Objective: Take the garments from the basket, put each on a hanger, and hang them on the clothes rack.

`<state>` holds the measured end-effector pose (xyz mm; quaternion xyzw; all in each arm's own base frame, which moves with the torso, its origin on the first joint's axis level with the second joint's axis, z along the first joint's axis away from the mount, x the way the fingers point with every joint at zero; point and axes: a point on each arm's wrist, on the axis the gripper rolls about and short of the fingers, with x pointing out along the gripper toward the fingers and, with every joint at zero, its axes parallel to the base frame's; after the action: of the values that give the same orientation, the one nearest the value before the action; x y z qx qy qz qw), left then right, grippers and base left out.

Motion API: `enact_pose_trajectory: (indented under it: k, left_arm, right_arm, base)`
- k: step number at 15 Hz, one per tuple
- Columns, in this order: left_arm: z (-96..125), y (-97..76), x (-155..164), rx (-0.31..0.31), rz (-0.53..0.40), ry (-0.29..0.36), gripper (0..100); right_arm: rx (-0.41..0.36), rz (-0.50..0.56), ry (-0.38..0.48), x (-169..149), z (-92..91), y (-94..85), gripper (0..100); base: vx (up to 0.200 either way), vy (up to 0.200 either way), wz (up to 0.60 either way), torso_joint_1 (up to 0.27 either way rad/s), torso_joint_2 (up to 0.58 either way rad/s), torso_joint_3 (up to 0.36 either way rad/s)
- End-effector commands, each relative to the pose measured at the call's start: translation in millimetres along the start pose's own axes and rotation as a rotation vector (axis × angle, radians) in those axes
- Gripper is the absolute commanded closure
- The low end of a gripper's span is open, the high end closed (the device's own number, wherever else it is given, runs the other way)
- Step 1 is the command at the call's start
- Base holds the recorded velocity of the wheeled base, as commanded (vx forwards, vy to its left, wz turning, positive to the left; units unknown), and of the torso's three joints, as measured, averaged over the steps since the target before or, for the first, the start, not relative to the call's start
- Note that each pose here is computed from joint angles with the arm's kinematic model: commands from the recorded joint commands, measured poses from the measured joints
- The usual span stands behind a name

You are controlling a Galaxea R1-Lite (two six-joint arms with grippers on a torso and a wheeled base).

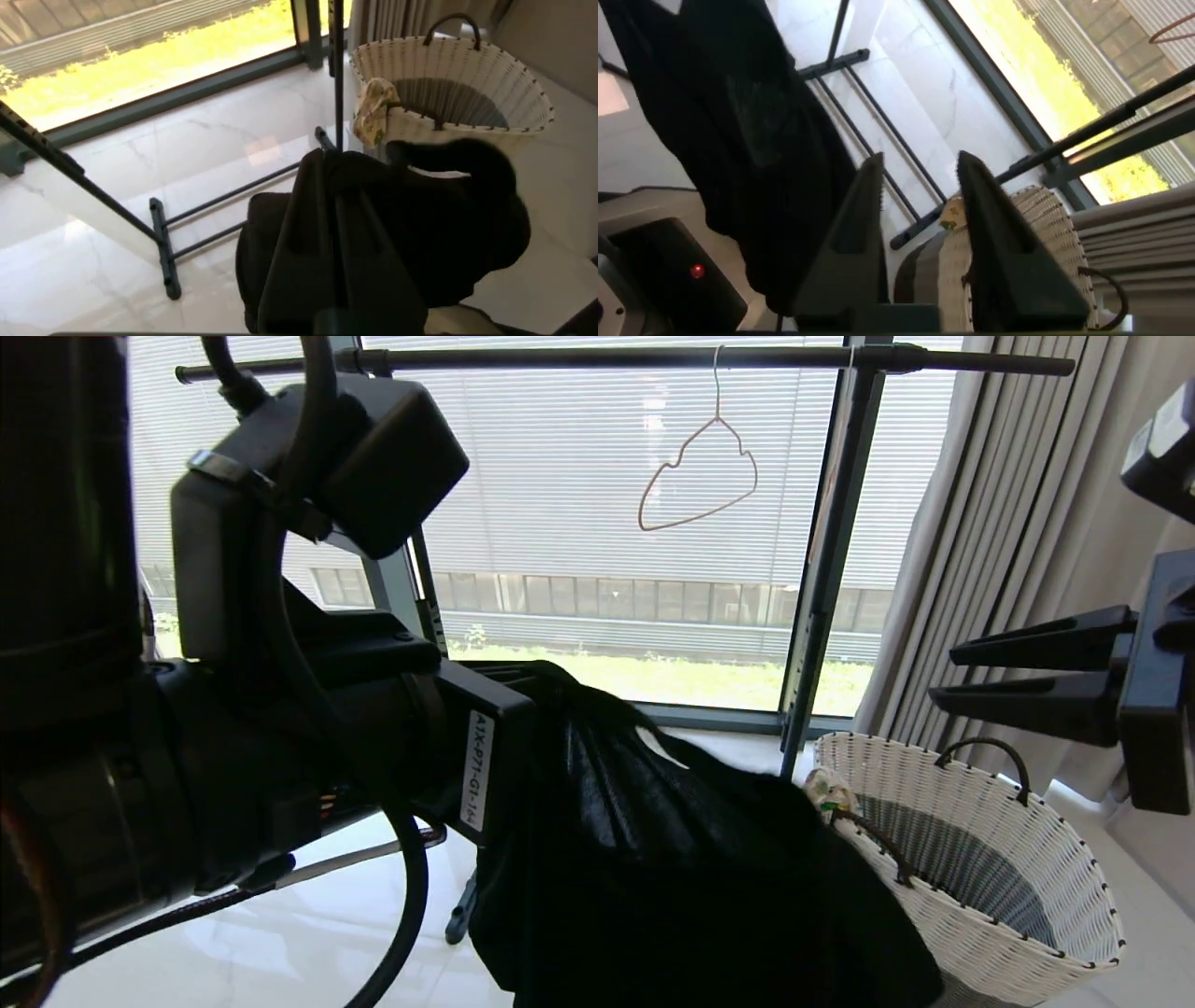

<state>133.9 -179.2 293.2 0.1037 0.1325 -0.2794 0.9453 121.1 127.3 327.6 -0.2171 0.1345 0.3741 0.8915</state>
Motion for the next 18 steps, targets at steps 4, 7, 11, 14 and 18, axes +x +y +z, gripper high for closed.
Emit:
enact_pose_trajectory:
  k: [4, 7, 11, 14, 18]
  left_arm:
    - [-21.1, 3.1, -0.9, 0.032, 0.094, 0.062, 100]
    - [-46.3, 44.6, -19.3, 0.014, 0.302, 0.135, 100]
    - [-84.1, 103.8, -62.7, -0.015, 0.649, 0.215, 100]
    - [-98.3, 114.4, -82.3, -0.078, 0.738, 0.214, 100]
    - [-101.3, 117.0, -77.6, -0.085, 0.767, 0.153, 100]
  right_arm:
    - [0.017, -0.069, 0.036, -24.6, -31.3, -0.3, 0]
    - [0.134, -0.392, 0.199, -37.7, -72.8, -28.4, 0]
    - [0.208, -0.601, 0.289, -43.3, -108.2, -43.4, 0]
    - [0.204, -0.629, 0.262, -37.1, -112.1, -47.4, 0]
    - [0.203, -0.633, 0.252, -28.9, -110.0, -53.6, 0]
  base:
    - [0.000, 0.000, 0.00, 0.000, 0.00, 0.000]
    - [0.000, 0.000, 0.00, 0.000, 0.00, 0.000]
    - [0.000, 0.000, 0.00, 0.000, 0.00, 0.000]
    - [0.000, 0.000, 0.00, 0.000, 0.00, 0.000]
    - [0.000, 0.000, 0.00, 0.066, -0.20, -0.141]
